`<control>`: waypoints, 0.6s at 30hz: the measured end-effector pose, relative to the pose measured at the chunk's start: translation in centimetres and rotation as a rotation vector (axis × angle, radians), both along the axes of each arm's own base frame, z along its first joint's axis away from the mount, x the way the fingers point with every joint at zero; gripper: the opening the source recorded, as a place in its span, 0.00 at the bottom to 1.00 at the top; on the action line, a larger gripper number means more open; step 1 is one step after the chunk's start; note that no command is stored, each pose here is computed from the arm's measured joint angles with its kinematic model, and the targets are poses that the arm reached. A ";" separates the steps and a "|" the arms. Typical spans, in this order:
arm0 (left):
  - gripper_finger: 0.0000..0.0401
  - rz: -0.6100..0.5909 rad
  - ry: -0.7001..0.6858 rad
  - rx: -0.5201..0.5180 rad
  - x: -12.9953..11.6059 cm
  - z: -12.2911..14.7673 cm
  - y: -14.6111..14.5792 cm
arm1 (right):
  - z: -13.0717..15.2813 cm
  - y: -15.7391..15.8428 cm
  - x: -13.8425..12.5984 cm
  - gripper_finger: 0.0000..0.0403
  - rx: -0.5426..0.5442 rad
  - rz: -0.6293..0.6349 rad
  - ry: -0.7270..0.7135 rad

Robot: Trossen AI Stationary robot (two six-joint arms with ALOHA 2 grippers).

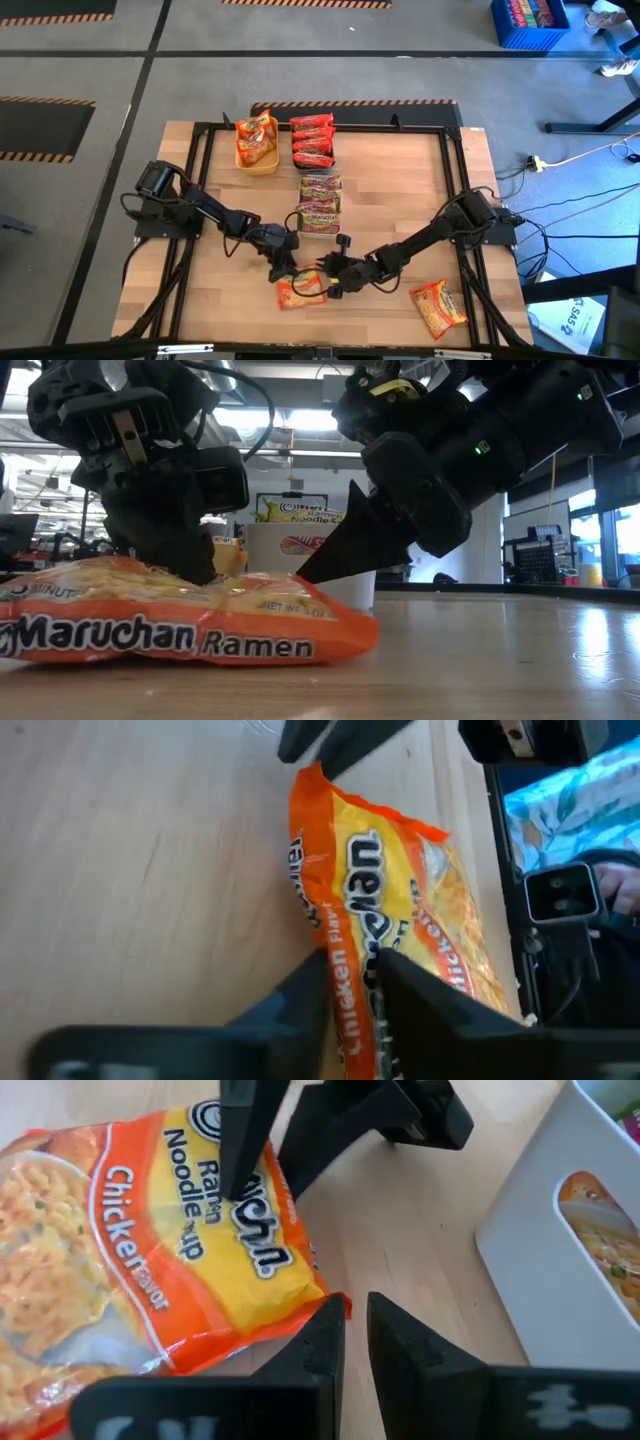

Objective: Sort Maruchan noodles
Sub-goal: Put the top orange noodle pack into the yellow bin

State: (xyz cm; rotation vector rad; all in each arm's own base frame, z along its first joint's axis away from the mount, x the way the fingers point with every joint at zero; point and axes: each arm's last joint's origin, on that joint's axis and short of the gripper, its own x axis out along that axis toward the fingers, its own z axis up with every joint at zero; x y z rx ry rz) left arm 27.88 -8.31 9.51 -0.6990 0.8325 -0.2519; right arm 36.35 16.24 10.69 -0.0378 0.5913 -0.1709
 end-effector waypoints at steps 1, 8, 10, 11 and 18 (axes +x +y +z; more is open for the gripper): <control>0.18 -0.011 -0.009 0.000 0.0 0.1 0.0 | 0.0 0.0 0.0 0.08 0.000 0.000 0.000; 0.01 -0.061 -0.063 0.018 0.1 0.3 -0.1 | 0.6 0.5 0.4 0.08 -0.044 0.023 0.003; 0.01 -0.075 -0.074 0.028 0.0 0.5 -0.3 | 1.2 0.7 0.4 0.08 -0.095 0.020 0.024; 0.00 -0.082 -0.075 0.036 -0.1 0.6 -0.4 | 1.6 0.9 0.3 0.08 -0.120 0.013 0.036; 0.00 -0.105 -0.166 0.146 -1.2 3.5 -1.4 | 6.9 2.1 -1.0 0.08 -0.316 -0.076 -0.052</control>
